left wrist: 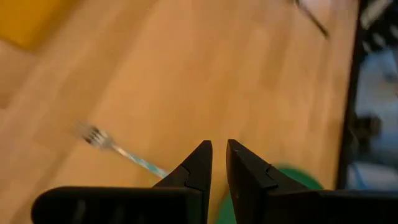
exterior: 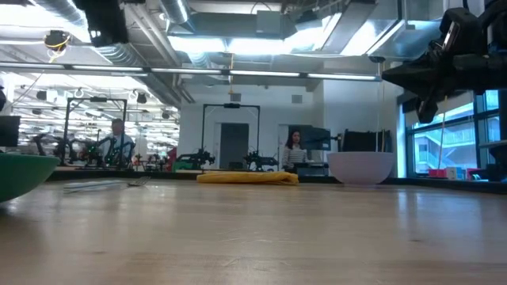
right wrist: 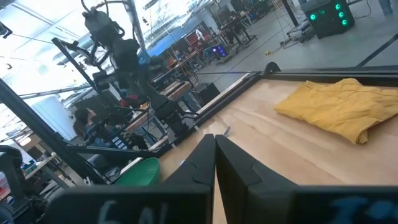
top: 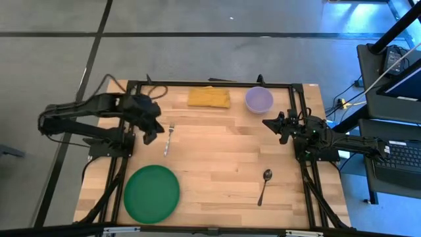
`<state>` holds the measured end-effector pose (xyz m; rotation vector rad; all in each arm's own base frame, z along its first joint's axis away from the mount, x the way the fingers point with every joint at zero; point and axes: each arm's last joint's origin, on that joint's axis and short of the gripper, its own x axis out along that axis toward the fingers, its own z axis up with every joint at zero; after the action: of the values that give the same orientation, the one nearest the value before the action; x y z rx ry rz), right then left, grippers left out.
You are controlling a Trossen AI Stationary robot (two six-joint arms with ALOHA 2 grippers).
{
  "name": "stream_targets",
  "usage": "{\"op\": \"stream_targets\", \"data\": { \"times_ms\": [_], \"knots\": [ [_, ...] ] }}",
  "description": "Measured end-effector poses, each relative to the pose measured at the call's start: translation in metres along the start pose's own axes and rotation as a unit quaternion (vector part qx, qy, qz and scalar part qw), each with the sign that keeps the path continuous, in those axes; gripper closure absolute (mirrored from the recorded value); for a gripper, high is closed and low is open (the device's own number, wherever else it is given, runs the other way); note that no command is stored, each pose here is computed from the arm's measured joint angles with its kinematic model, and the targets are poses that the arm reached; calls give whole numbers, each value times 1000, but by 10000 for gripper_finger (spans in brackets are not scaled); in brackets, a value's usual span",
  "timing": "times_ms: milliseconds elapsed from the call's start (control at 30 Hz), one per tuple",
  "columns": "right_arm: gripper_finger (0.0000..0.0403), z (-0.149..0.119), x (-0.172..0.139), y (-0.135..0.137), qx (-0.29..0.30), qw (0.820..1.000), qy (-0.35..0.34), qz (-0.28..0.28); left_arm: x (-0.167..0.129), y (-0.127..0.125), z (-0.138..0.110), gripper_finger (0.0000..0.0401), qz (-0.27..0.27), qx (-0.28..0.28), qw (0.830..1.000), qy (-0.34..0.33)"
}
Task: Set table place
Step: Move the green plate to the center of the table
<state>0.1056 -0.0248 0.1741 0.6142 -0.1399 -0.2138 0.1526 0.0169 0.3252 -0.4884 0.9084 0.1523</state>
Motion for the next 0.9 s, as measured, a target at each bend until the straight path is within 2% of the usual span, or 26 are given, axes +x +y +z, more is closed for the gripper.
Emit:
{"op": "stream_targets", "data": {
  "times_ms": [133, 267, 467, 800, 900],
  "knots": [
    [388, 0, 0, 0, 0, 1000, 0, 0, 16, -2, -1, 360, -46, -14, 995, 88],
    [388, 0, 0, 0, 0, 1000, 0, 1, 29, -5, -3, 360, -51, -3, 987, 150],
    [388, 0, 0, 0, 0, 1000, 1, 1, 46, -11, -14, 352, -29, 37, 965, 259],
    [388, 0, 0, 0, -2, 1000, 1, 1, 82, -30, -20, 268, 27, 108, 941, 320],
    [388, 0, 0, 0, -2, 1000, 1, 1, 96, -35, -24, 255, 70, 125, 931, 334]
  ]
}}
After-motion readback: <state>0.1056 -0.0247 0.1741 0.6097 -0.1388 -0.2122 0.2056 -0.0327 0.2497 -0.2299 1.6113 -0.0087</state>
